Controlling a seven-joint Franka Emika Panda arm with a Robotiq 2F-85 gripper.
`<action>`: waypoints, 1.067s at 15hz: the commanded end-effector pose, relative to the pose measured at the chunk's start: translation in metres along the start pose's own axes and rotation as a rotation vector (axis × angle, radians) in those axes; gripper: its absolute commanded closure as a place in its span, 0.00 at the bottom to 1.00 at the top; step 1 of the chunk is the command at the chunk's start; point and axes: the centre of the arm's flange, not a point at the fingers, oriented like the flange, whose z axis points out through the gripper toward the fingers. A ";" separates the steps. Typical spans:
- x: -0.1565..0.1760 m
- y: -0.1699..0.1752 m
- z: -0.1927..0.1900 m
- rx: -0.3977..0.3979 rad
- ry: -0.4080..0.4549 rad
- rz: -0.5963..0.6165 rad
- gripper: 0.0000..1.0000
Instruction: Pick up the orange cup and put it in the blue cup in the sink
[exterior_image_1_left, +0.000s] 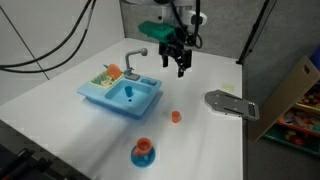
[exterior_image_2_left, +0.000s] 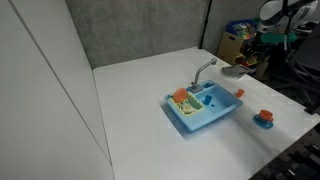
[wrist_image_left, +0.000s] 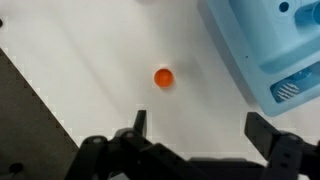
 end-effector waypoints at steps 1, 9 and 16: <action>0.002 -0.001 0.017 -0.004 -0.011 -0.057 0.00; 0.015 0.003 0.084 -0.006 0.024 -0.121 0.00; 0.025 0.016 0.137 -0.005 0.026 -0.107 0.00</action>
